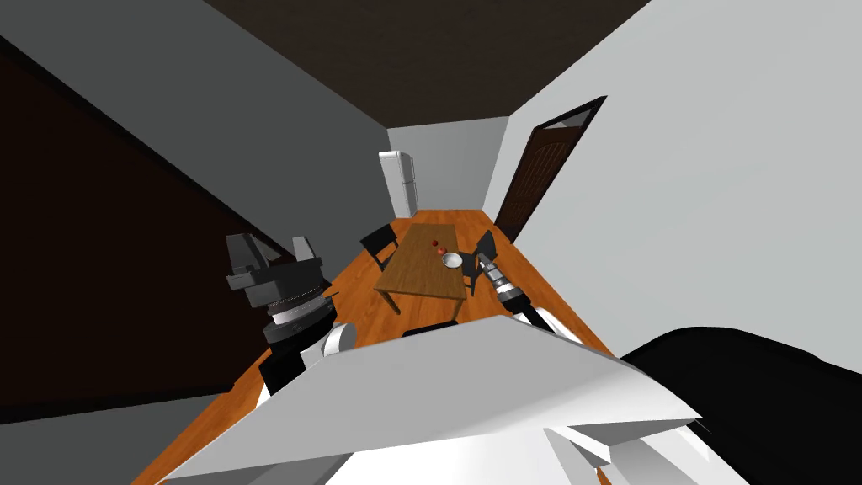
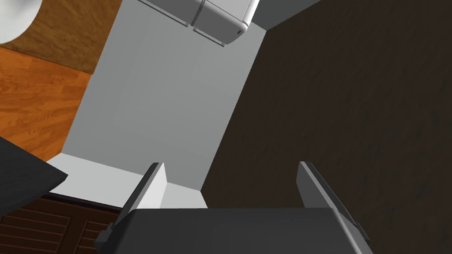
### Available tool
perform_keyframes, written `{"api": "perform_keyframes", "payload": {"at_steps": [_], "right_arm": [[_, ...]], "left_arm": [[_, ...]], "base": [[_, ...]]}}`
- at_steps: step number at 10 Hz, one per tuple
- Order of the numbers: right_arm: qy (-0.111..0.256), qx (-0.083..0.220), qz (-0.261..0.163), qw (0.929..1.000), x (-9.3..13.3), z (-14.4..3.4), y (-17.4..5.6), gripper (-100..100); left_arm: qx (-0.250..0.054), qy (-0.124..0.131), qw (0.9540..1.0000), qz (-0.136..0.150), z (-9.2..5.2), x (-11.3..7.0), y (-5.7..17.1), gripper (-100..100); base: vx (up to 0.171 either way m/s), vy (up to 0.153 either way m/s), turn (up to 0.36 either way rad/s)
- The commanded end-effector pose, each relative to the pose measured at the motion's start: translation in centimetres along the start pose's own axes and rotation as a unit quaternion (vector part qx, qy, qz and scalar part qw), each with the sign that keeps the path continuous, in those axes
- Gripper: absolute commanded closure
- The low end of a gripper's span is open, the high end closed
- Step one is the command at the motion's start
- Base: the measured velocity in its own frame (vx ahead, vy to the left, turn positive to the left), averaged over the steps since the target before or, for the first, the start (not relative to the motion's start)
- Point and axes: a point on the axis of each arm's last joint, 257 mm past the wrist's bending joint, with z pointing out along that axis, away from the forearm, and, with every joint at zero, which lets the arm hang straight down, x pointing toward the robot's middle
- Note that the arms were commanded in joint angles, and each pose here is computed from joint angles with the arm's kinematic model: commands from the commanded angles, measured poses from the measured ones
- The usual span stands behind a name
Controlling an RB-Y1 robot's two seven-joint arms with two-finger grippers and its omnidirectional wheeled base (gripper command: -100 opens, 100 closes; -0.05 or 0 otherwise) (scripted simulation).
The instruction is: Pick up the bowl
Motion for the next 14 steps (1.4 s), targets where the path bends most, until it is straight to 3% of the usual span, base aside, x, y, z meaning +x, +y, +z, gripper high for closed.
{"api": "perform_keyframes", "payload": {"at_steps": [1,3,4,6,7,9,10,11,12,14], "right_arm": [[0.012,0.016,-0.011,0.9997,0.0,-0.3,-1.2,-100],[0.052,0.073,-0.049,0.9948,1.0,-2.2,-5.8,-100],[0.054,0.075,-0.051,0.9944,1.0,-2.3,-6.1,-100],[0.094,0.132,-0.088,0.9828,1.8,-5.0,-10.6,-100],[0.097,0.137,-0.092,0.9814,1.7,-5.2,-11.1,-100],[0.139,0.195,-0.131,0.9620,2.0,-8.7,-15.7,-100],[0.141,0.201,-0.135,0.9599,1.8,-9.1,-16.2,-100],[0.162,0.225,-0.156,0.9480,1.7,-10.8,-18.0,-100],[0.163,0.233,-0.157,0.9458,1.5,-11.3,-18.6,-100],[0.205,0.288,-0.199,0.9142,0.6,-15.7,-22.6,-100]], "left_arm": [[0.000,0.000,1.0000,0.000,0.0,0.0,0.0,0],[0.000,0.000,1.0000,0.000,0.0,0.0,0.0,0],[0.000,0.000,1.0000,0.000,0.0,0.0,0.0,0],[0.000,0.000,1.0000,0.000,0.0,0.0,0.0,0],[0.000,0.000,1.0000,0.000,0.0,0.0,0.0,0],[0.000,0.000,1.0000,0.000,0.0,0.0,0.0,0],[0.000,0.000,1.0000,0.000,0.0,0.0,0.0,0],[0.000,0.000,1.0000,0.000,0.0,0.0,0.0,0],[0.000,0.000,1.0000,0.000,0.0,0.0,0.0,0],[0.000,0.000,1.0000,0.000,0.0,0.0,0.0,0]], "base": [[-0.016,0.024,0.115],[-0.013,0.044,0.275],[-0.009,0.046,0.223],[-0.004,0.054,0.441],[0.001,0.031,0.138],[-0.001,0.048,0.345],[0.001,0.035,0.214],[0.007,0.043,0.327],[0.006,0.031,0.185],[0.010,0.047,0.405]]}}
